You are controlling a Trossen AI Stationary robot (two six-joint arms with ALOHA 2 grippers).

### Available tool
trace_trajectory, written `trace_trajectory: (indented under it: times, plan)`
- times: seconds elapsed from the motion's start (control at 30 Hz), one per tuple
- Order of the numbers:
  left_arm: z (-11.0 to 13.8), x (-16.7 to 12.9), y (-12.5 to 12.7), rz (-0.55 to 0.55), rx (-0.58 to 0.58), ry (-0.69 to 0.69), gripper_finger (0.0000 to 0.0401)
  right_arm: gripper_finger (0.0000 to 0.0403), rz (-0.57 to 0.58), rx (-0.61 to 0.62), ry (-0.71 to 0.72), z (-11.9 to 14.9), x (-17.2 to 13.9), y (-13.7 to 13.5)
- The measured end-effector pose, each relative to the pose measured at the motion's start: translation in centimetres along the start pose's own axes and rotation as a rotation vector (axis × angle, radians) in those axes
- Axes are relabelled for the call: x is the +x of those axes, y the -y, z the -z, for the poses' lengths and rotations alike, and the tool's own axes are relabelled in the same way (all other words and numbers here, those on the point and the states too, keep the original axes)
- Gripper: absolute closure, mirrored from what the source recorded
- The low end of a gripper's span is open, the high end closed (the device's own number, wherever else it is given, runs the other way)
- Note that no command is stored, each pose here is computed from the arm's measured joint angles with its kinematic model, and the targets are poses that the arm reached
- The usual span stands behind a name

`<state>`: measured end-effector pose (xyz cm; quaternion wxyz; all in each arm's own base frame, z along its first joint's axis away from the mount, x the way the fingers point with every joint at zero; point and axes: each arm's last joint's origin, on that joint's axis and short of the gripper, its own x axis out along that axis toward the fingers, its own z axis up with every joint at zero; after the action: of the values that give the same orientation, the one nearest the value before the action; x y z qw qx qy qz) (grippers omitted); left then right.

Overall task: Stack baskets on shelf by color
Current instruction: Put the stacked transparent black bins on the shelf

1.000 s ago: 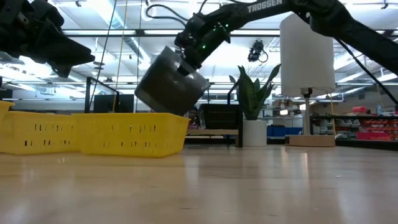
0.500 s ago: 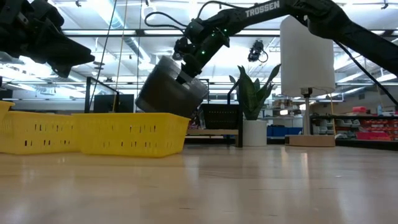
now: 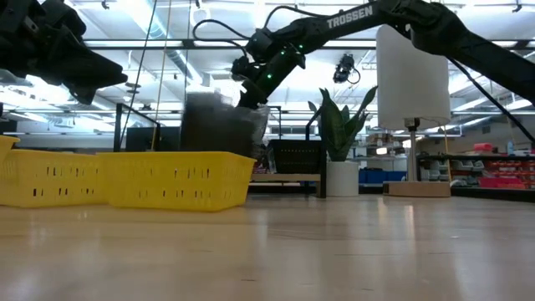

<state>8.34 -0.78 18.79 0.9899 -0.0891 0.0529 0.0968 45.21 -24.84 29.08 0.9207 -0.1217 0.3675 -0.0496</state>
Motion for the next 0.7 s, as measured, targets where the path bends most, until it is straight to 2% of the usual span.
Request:
trace_trajectory:
  times: [0.23,0.43,0.7]
  plan:
    - [0.0,0.0,0.0,0.0,0.0,0.0,0.0284,0.0302,0.038,-0.001,-0.021,0.1,0.0,0.1]
    - [0.0,0.0,0.0,0.0,0.0,-0.001,0.0284,0.0296,0.07,-0.022,-0.031,-0.2,-0.1,0.1]
    - [0.0,0.0,0.0,-0.001,0.0,0.0,0.0284,0.0297,0.029,-0.077,-0.02,-2.7,-2.4,-2.6]
